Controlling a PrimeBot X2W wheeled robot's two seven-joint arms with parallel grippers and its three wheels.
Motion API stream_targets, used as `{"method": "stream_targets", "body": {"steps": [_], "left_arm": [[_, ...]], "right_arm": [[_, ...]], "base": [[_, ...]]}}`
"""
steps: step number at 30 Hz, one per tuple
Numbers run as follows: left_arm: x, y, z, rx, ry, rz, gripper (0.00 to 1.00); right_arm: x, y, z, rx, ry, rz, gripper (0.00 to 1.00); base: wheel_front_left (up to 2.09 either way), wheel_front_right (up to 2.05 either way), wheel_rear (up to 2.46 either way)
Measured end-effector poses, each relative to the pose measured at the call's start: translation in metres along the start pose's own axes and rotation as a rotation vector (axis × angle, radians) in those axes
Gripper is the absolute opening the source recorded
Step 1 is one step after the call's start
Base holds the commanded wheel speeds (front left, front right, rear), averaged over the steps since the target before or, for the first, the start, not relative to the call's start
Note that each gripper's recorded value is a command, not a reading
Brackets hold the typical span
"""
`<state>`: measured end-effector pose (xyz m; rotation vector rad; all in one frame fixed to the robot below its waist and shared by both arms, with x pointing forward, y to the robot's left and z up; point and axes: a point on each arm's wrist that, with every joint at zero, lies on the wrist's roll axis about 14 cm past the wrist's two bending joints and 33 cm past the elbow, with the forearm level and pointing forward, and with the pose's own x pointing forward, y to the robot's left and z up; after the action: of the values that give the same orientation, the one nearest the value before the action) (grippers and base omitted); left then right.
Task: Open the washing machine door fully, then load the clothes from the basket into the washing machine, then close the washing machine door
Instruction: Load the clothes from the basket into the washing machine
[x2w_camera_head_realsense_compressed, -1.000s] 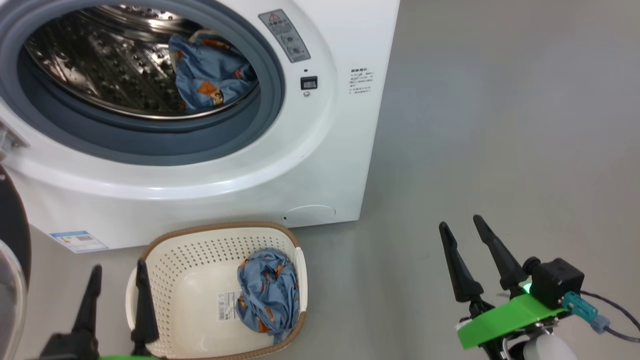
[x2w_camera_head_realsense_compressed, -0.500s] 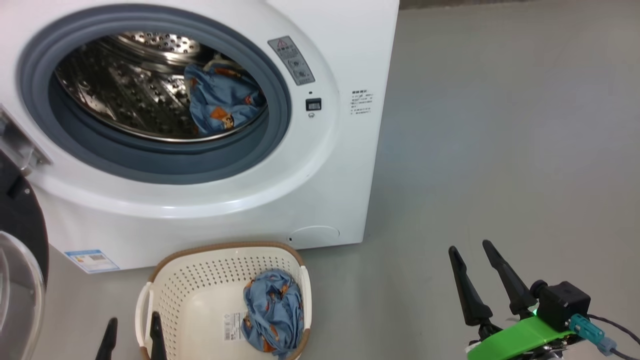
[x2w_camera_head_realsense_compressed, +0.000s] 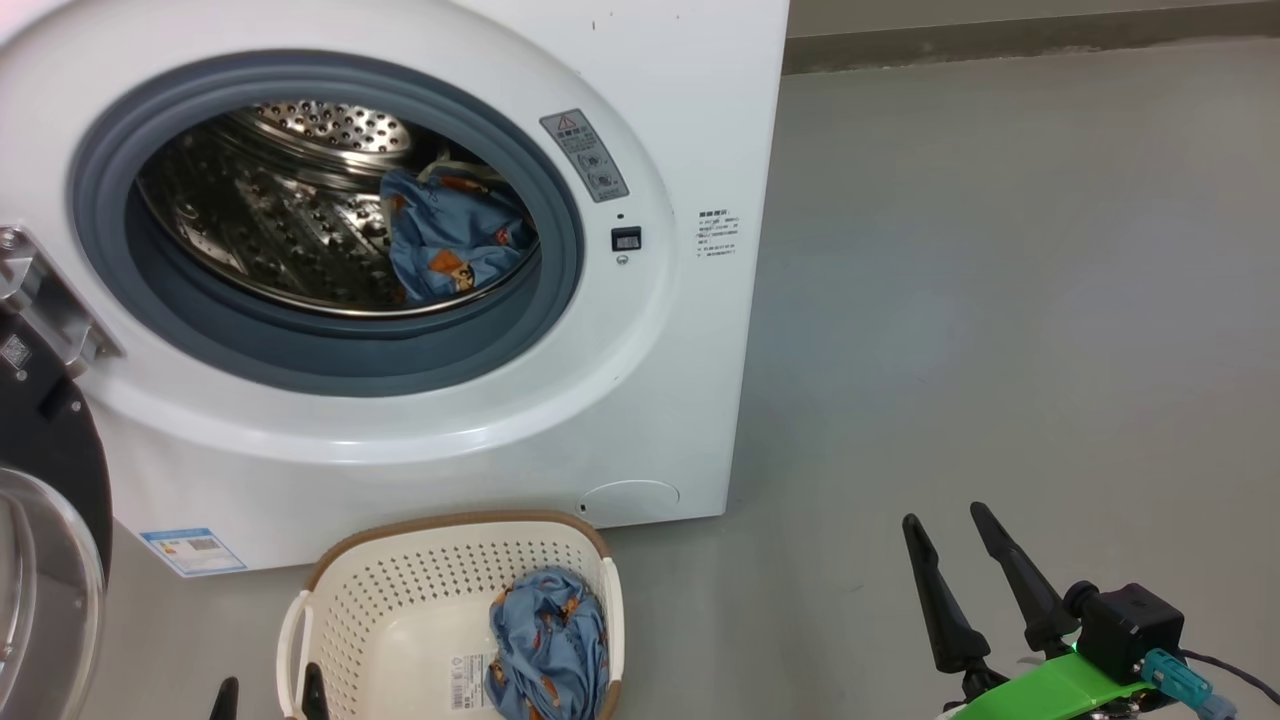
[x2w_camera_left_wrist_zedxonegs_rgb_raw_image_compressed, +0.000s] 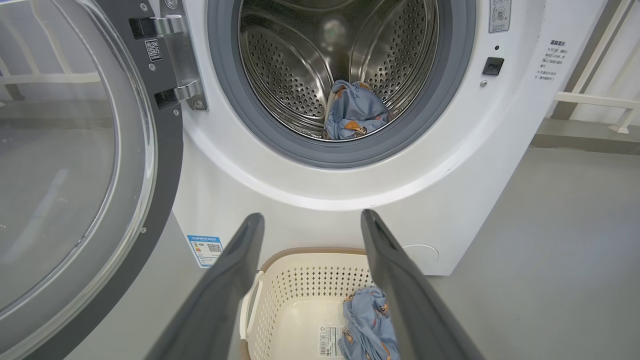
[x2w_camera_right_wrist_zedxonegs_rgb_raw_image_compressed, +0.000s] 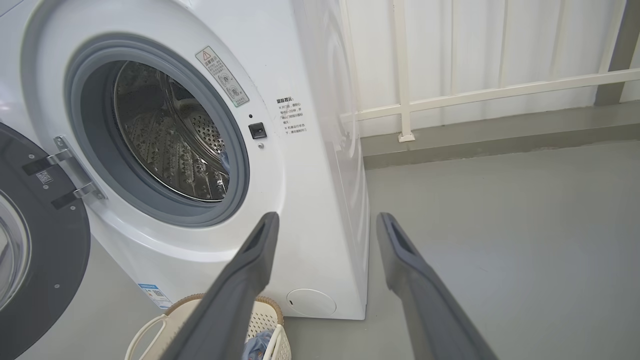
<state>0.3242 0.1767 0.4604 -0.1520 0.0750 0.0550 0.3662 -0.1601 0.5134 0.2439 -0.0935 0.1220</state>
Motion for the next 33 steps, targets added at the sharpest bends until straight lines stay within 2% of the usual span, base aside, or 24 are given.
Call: {"method": "stream_targets", "body": {"steps": [21, 33], "left_arm": [[-0.001, 0.002, -0.005, -0.012, 0.018, 0.014, 1.00], [0.028, -0.007, -0.020, -0.027, 0.068, -0.005, 1.00]], "right_arm": [[0.003, -0.005, -0.003, -0.008, 0.009, -0.013, 1.00], [0.006, -0.018, -0.049, -0.011, 0.147, -0.045, 1.00]], "base": [[0.00, 0.00, 0.00], [0.00, 0.00, 0.00]]}}
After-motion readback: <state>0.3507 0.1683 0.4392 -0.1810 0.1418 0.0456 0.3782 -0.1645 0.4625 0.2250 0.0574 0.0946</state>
